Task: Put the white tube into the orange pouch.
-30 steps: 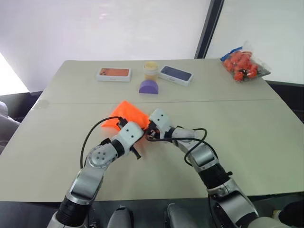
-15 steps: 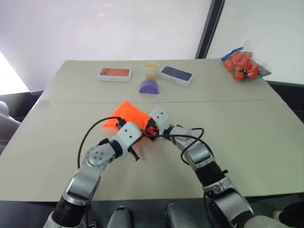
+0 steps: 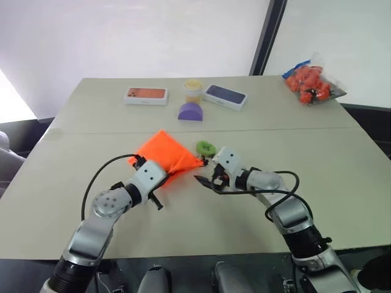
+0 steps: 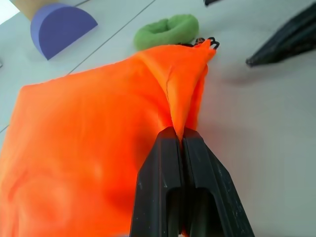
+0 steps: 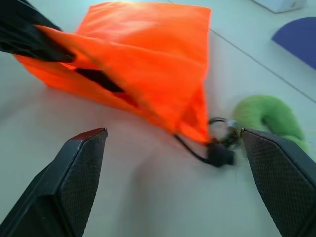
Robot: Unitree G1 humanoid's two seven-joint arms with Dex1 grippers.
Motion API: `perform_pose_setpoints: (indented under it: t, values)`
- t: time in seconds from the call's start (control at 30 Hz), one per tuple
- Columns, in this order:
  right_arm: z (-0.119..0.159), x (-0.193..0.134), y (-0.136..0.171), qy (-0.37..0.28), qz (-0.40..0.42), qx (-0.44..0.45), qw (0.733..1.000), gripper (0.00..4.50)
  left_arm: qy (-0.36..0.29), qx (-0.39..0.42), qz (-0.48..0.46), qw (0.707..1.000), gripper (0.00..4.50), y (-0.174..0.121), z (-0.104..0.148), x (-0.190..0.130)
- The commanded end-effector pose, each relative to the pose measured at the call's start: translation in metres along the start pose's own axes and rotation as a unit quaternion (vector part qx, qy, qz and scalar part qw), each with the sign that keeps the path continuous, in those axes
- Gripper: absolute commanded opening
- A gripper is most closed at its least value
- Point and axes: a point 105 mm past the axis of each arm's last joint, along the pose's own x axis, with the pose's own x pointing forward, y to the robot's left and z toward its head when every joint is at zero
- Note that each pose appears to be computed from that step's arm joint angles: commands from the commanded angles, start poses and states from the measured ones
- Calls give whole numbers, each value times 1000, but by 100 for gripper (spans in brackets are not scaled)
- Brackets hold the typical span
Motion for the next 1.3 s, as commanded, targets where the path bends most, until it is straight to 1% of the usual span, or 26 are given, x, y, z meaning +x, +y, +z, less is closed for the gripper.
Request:
perform_pose_setpoints:
  t: [0.03, 0.13, 0.2, 0.3, 0.33, 0.47, 0.6, 0.73, 0.87, 1.03, 1.3]
  values:
    - [11, 3, -24, -11, -31, -49, 998, 447, -20, -8, -3, 1000, 0, 4, 7, -5]
    - [10, 11, -38, 2, -39, -90, 995, 450, -31, -31, -24, 999, 86, 0, 9, -8]
    - [11, 14, -46, 7, -40, -109, 993, 450, -28, -26, -27, 999, 174, 0, 9, -10]
    - [13, 14, -54, 13, -31, -136, 990, 450, -28, -29, -30, 999, 345, 1, 8, -15]
    - [13, 14, -55, 12, -30, -138, 990, 450, -28, -29, -30, 999, 380, 2, 8, -16]
    - [13, 7, -54, 18, 25, -170, 985, 450, -37, -41, -28, 998, 380, 4, 9, -24]
    - [19, -1, -58, 7, 48, -162, 986, 450, -40, -37, -26, 998, 380, 5, 10, -27]
    - [26, 0, -73, -1, 18, -156, 988, 450, -34, -29, -28, 999, 380, 4, 8, -27]
    - [26, 10, -84, 4, -10, -173, 985, 450, -37, -27, -35, 998, 380, 0, 8, -26]
    - [12, 23, -80, 26, 3, -201, 979, 450, -47, -23, -34, 998, 380, 1, 13, -23]
    - [0, 36, -69, 26, 23, -192, 981, 450, -50, -23, -30, 998, 380, 1, 13, -22]
